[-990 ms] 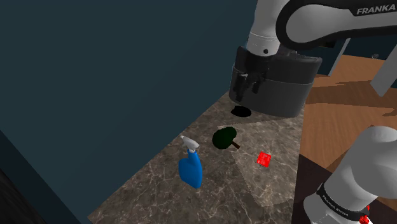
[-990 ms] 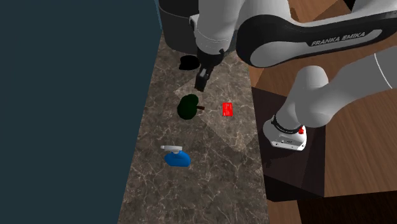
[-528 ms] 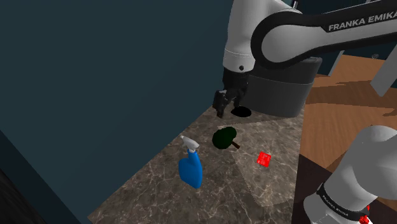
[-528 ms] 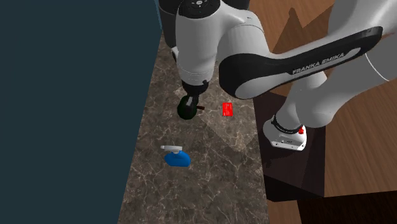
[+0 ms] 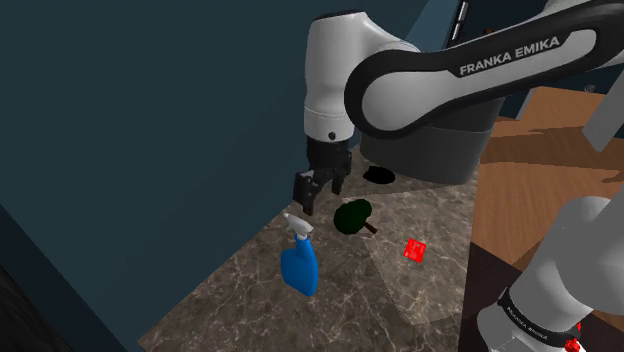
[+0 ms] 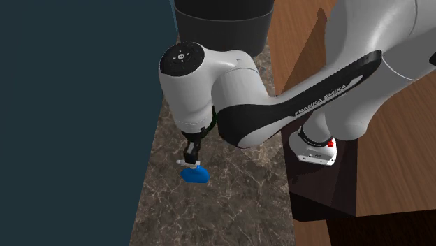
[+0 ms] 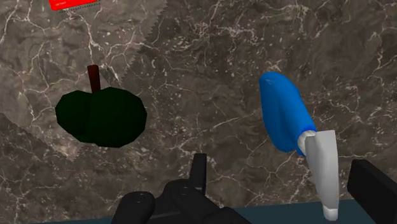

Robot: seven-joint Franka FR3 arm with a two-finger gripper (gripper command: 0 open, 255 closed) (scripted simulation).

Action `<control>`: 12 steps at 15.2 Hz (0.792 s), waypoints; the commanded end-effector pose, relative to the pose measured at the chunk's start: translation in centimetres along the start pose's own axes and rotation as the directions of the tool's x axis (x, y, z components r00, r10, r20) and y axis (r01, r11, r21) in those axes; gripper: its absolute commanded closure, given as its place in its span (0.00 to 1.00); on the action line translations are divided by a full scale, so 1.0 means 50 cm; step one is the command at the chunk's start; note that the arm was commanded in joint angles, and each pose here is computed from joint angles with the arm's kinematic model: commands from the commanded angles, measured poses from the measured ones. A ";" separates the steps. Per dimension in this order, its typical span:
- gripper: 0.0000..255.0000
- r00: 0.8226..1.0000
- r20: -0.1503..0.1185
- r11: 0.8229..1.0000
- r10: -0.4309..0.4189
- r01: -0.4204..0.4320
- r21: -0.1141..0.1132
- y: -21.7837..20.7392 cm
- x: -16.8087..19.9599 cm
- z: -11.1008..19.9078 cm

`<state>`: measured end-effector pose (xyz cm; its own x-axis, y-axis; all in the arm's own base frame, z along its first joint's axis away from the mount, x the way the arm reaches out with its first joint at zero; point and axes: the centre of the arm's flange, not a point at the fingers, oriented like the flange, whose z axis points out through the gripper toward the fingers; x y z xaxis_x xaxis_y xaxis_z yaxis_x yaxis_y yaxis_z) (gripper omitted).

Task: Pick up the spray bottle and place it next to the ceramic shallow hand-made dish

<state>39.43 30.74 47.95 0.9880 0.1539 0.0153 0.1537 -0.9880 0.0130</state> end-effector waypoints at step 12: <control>0.00 0.999 0.023 0.999 -0.041 0.041 0.018 -0.092 0.018 0.120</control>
<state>39.68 35.42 42.07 0.9810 0.1939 -0.0086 0.1939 -0.9810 -0.0038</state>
